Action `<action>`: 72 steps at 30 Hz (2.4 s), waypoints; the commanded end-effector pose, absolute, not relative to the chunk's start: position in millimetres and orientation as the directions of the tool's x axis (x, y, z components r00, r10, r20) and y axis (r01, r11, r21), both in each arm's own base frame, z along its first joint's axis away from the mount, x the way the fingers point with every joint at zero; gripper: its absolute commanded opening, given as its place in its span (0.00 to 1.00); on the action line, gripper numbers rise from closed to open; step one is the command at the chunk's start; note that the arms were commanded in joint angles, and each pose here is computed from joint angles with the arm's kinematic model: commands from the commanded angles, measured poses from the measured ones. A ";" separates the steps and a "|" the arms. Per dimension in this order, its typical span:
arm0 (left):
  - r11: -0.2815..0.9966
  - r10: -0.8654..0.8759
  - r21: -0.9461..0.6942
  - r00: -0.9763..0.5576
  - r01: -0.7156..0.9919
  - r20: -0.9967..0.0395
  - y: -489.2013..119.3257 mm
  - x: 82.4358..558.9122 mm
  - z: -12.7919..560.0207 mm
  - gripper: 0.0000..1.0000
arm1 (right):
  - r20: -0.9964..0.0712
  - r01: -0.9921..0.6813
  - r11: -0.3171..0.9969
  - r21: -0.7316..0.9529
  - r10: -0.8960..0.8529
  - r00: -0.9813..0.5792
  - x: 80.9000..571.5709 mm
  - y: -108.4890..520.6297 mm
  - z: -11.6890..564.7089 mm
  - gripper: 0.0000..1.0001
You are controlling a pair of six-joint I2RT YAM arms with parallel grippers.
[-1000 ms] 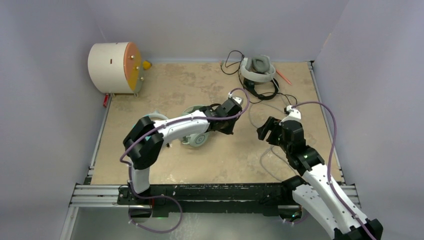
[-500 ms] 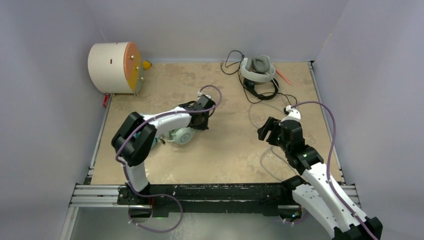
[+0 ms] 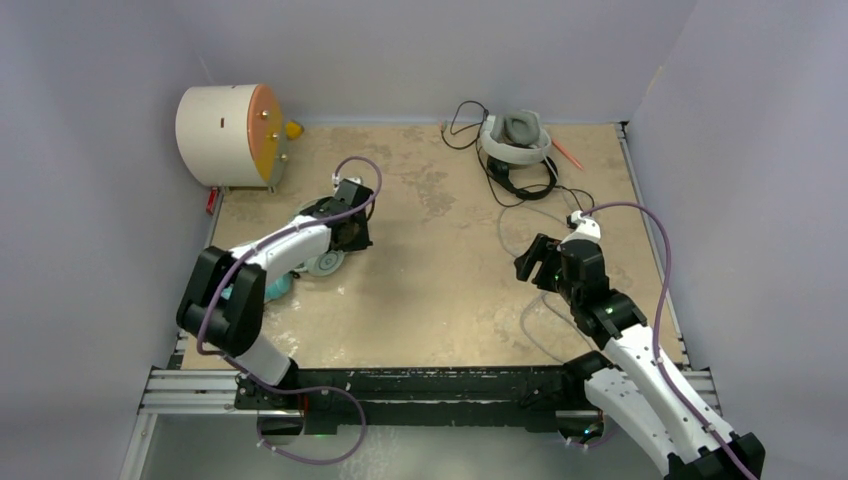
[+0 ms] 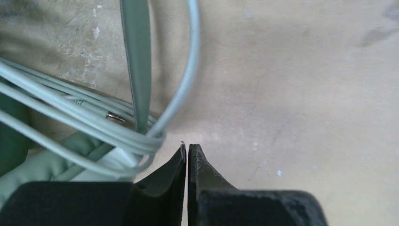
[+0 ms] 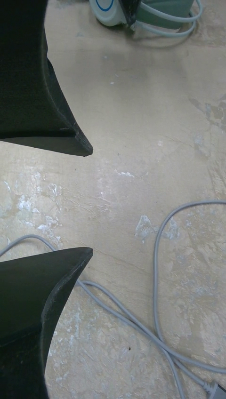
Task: Wrap the headphones
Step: Move the headphones to the center of the board, then pick up the headphones from the corner of the board.
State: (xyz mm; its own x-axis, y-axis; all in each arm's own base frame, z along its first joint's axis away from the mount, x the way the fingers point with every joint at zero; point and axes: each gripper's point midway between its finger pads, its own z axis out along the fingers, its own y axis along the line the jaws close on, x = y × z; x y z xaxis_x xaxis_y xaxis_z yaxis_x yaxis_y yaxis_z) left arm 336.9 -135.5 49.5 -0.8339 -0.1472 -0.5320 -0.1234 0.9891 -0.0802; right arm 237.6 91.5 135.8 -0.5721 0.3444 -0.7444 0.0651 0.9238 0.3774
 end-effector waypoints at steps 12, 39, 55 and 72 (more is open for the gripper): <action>0.899 -0.182 -0.405 -0.700 0.166 -0.691 -189.4 307.7 172.1 0.49 | -0.753 -0.039 0.929 0.369 0.274 -0.598 251.9 110.8 160.7 0.76; 0.887 -0.269 -0.416 -0.513 0.198 -0.816 -147.7 261.2 235.3 0.89 | -0.795 -0.065 0.957 0.284 0.197 -0.574 360.0 124.8 195.8 0.98; 0.871 -0.250 -0.396 -0.431 0.292 -0.867 -144.2 246.3 258.4 0.91 | -0.812 -0.112 0.985 0.129 0.040 -0.583 481.9 102.7 185.5 0.90; 0.888 -0.252 -0.397 -0.478 0.231 -0.842 -144.9 257.7 247.4 0.92 | -0.793 -0.403 0.900 -0.166 -0.365 -0.488 597.9 121.3 151.4 0.99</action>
